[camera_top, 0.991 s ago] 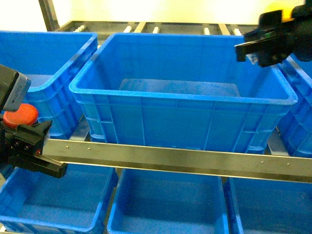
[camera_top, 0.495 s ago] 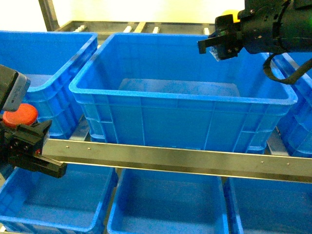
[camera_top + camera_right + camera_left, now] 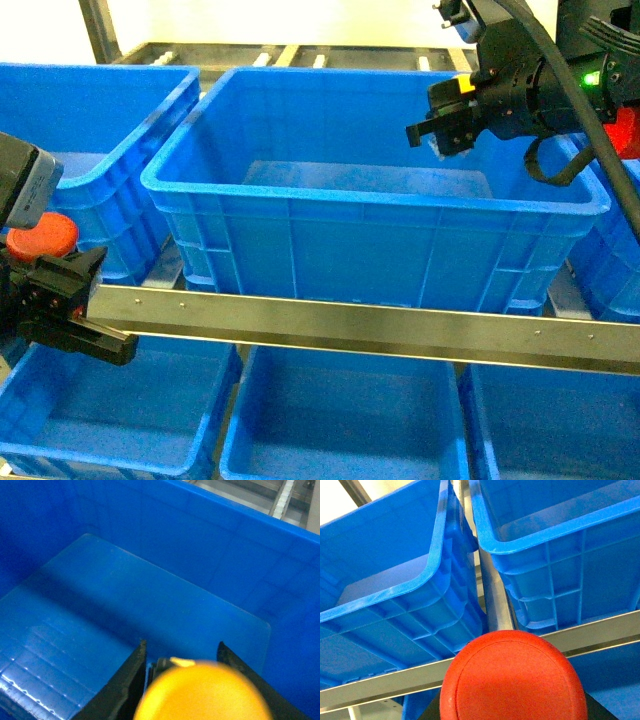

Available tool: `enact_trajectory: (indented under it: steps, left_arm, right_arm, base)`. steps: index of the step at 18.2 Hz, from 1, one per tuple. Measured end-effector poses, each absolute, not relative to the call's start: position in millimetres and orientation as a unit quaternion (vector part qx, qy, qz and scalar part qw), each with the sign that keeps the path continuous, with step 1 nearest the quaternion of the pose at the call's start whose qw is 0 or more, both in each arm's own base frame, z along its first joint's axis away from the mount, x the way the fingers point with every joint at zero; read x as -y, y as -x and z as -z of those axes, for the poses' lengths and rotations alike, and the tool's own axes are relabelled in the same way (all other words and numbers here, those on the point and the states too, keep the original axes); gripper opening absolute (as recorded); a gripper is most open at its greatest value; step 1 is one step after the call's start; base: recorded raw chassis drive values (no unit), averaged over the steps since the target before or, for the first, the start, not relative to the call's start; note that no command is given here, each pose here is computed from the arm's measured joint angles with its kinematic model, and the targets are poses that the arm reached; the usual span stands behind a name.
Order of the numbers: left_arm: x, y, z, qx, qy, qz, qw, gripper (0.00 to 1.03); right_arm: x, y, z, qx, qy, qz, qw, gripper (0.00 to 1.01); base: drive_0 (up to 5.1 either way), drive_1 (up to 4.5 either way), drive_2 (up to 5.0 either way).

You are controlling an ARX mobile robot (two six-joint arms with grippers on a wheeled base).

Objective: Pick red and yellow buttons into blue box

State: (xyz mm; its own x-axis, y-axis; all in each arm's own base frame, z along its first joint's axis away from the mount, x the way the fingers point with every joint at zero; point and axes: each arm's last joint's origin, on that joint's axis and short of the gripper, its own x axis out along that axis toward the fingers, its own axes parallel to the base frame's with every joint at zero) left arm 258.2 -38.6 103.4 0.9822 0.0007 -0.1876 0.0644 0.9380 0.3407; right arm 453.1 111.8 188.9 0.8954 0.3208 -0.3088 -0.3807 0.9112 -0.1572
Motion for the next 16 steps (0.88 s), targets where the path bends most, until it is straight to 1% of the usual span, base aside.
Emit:
enact_trajectory:
  steps: [2,3,5,6,7,9,10,11,13,14,15,16]
  left_arm:
    - [38.6,-258.3,-103.4,-0.093,-0.175,0.016,0.980,0.24]
    - [38.6,-258.3,-103.4,-0.093,-0.175,0.016,0.980,0.24]
    - [38.6,-258.2,-103.4,-0.093,-0.175,0.016,0.980,0.24]
    - [38.6,-258.3,-103.4,-0.093,-0.175,0.016,0.980,0.24]
    - [38.6,-258.2,-103.4,-0.093,-0.175,0.016,0.980,0.24]
    - [38.6,-258.2,-103.4,-0.093,-0.175,0.016,0.980,0.24]
    - [38.6,-258.3,-103.4,-0.093,-0.175,0.016,0.980,0.24]
    - [38.6,-258.2,-103.4,-0.093,-0.175,0.016,0.980,0.24]
    - [38.6,-258.2,-103.4,-0.093,-0.175,0.016,0.980,0.24]
    - [38.6,-258.3,-103.4,-0.093,-0.175,0.016,0.980,0.24]
    - [38.6,-258.3,-103.4,-0.093,-0.175,0.016,0.980,0.24]
    - [38.6,-258.2,-103.4,-0.093,-0.175,0.016,0.980,0.24]
  right_arm:
    - [-111.9,-453.1,-189.0,-0.139,0.107,-0.182,0.968,0.68]
    - [-111.9,-453.1,-189.0,-0.139,0.107,-0.182,0.968,0.75]
    - [-111.9,-453.1,-189.0,-0.139,0.107,-0.182,0.968,0.97]
    - [-111.9,-453.2,-189.4,-0.136,0.105,-0.182,0.968,1.00]
    - [-110.3,-449.0,-191.7,-0.125,0.100,-0.179,0.971,0.97]
    - [-103.0,-428.3,-203.8,-0.105,0.093,-0.175,0.974,0.98]
    - [-96.2,-416.8,-217.7,-0.094,0.091,-0.168,0.977,0.98]
    - [-86.0,-404.4,-233.8,-0.068,0.089,-0.158,0.981,0.98]
    - [-68.1,-383.5,-250.8,-0.044,0.090,-0.142,0.985,0.98]
    - [-54.3,-367.6,-255.6,-0.036,0.094,-0.128,0.987,0.98]
    - [-45.7,-357.2,-253.2,-0.042,0.102,-0.121,0.986,0.98]
    - [-39.4,-347.6,-247.1,-0.055,0.117,-0.121,0.984,0.98]
  base:
    - [0.0,0.00,0.0]
    - [0.0,0.00,0.0]
    - [0.0,0.00,0.0]
    - [0.0,0.00,0.0]
    - [0.0,0.00,0.0]
    - [0.0,0.00,0.0]
    - [0.0,0.00,0.0]
    - [0.0,0.00,0.0]
    - [0.0,0.00,0.0]
    - [0.0,0.00,0.0]
    - [0.0,0.00,0.0]
    - [0.0,0.00,0.0]
